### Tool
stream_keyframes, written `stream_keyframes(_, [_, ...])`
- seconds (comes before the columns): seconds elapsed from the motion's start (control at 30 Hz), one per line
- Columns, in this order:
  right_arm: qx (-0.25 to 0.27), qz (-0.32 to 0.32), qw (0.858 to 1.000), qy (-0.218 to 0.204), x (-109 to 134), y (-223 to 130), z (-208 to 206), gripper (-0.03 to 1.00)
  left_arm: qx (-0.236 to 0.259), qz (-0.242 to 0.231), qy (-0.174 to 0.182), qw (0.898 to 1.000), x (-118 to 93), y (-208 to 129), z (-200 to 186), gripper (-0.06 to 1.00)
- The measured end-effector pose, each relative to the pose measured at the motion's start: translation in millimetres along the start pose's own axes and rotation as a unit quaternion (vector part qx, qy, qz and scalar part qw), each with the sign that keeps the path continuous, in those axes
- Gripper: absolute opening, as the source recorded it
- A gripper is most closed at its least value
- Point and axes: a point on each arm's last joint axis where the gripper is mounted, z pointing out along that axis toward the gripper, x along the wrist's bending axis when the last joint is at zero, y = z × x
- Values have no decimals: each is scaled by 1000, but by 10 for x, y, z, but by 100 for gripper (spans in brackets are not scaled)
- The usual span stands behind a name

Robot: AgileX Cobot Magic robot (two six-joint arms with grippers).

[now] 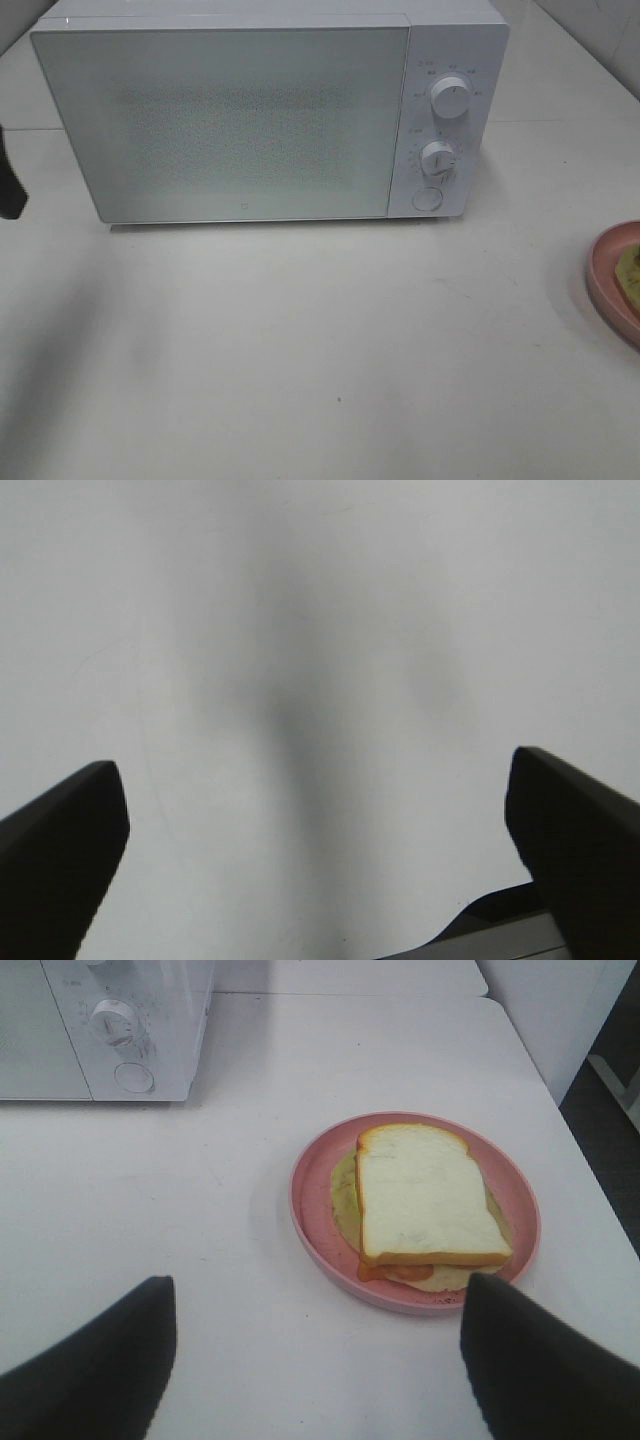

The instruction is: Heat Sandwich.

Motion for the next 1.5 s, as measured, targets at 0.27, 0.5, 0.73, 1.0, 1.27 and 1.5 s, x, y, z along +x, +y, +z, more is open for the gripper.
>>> stream_keyframes(0.27, [0, 0, 1000, 0, 0, 0, 0, 76, -11, -70, 28, 997, 305, -409, -244, 97])
stream_keyframes(0.5, [0, 0, 1000, 0, 0, 0, 0, 76, -19, -78, 31, 996, 256, -785, -429, 97])
stream_keyframes(0.73, [0, 0, 1000, 0, 0, 0, 0, 76, -53, -66, 34, 996, 153, -1252, -526, 97])
stream_keyframes(1.0, [0, 0, 1000, 0, 0, 0, 0, 76, -109, -56, 40, 992, 74, -1626, -591, 97])
stream_keyframes(1.27, [0, 0, 1000, 0, 0, 0, 0, 76, -192, -42, 50, 979, -3, -1946, -711, 97])
stream_keyframes(1.5, [0, 0, 1000, 0, 0, 0, 0, 76, -285, -27, 59, 956, -78, -2201, -873, 97])
